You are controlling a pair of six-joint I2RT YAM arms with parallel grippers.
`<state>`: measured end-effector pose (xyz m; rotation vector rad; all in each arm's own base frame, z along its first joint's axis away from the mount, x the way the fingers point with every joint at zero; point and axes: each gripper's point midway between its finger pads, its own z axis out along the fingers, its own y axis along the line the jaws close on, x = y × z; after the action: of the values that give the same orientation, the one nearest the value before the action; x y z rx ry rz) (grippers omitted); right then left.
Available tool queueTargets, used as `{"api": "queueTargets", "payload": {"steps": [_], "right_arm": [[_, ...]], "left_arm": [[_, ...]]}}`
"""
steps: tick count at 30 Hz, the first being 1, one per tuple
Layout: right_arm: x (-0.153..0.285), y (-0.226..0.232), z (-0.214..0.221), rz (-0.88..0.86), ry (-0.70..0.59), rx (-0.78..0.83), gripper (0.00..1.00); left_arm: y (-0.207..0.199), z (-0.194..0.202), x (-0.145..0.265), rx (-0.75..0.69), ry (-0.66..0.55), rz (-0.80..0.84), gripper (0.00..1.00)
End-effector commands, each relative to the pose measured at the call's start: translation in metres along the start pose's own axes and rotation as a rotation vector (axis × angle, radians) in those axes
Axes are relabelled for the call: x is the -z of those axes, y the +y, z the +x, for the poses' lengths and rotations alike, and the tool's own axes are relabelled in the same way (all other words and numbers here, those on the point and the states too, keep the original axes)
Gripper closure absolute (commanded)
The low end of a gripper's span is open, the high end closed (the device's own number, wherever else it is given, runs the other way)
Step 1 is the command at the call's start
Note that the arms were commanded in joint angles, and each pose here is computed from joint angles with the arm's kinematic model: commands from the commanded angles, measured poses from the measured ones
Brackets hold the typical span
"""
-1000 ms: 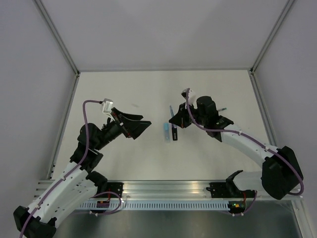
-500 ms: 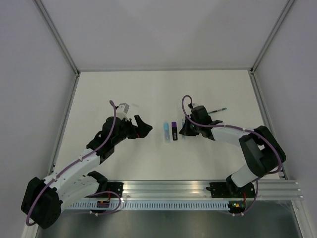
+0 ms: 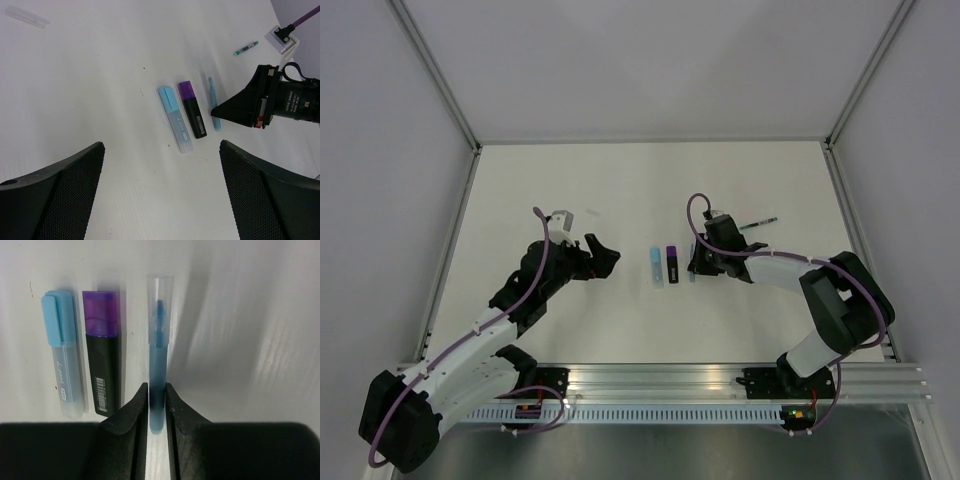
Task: Insert the pens into the pen caps
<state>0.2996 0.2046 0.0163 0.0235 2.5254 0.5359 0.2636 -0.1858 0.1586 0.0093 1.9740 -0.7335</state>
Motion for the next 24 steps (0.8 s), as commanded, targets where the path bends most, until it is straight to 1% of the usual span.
{"api": "queueTargets", "payload": {"steps": [1,4,10,12,13,14,15,16,17,18,19,20,21,22,24], "right_arm": [[0.011,0.0,-0.014,0.023,-0.047,0.013,0.77],[0.016,0.0,-0.018,0.034,-0.059,0.021,0.73],[0.02,0.008,-0.032,0.028,-0.075,0.034,0.71],[0.029,0.011,-0.053,0.049,-0.119,0.064,0.68],[0.033,0.015,-0.064,0.044,-0.138,0.08,0.64],[0.041,0.023,-0.087,0.032,-0.181,0.088,0.63],[0.045,0.027,-0.099,0.026,-0.205,0.101,0.63],[0.049,0.031,-0.115,0.022,-0.241,0.15,0.63],[0.057,0.043,-0.142,-0.001,-0.309,0.195,0.62],[0.06,0.047,-0.155,-0.003,-0.342,0.252,0.62],[0.063,0.048,-0.167,0.003,-0.369,0.436,0.63],[0.067,0.054,-0.178,-0.014,-0.381,0.571,0.64],[0.067,0.056,-0.177,-0.031,-0.357,0.708,0.64],[0.066,0.05,-0.178,-0.012,-0.34,0.914,0.63],[0.064,0.02,-0.175,0.053,-0.247,0.996,0.62]], "left_arm": [[-0.009,-0.008,0.002,-0.048,-0.032,0.049,0.0],[-0.008,-0.008,0.003,-0.053,-0.034,0.043,0.0],[-0.01,-0.008,0.004,-0.052,-0.033,0.06,0.0],[-0.012,-0.006,0.003,-0.047,-0.029,0.067,0.0],[-0.013,-0.005,0.002,-0.046,-0.02,0.074,0.0],[-0.014,-0.004,0.001,-0.045,-0.014,0.08,0.0],[-0.015,-0.004,0.001,-0.046,-0.01,0.084,0.0],[-0.016,-0.001,0.0,-0.045,0.001,0.094,0.0],[-0.017,-0.002,0.0,-0.041,-0.001,0.099,0.0],[-0.018,-0.001,0.0,-0.039,0.0,0.104,0.0],[-0.018,0.0,-0.001,-0.039,0.005,0.106,0.0],[-0.018,0.001,-0.001,-0.033,0.007,0.107,0.0],[-0.018,0.002,-0.001,-0.031,0.009,0.107,0.0],[-0.019,0.003,-0.001,-0.025,0.012,0.109,0.0],[-0.021,0.002,0.0,-0.02,0.015,0.122,0.0]]}}
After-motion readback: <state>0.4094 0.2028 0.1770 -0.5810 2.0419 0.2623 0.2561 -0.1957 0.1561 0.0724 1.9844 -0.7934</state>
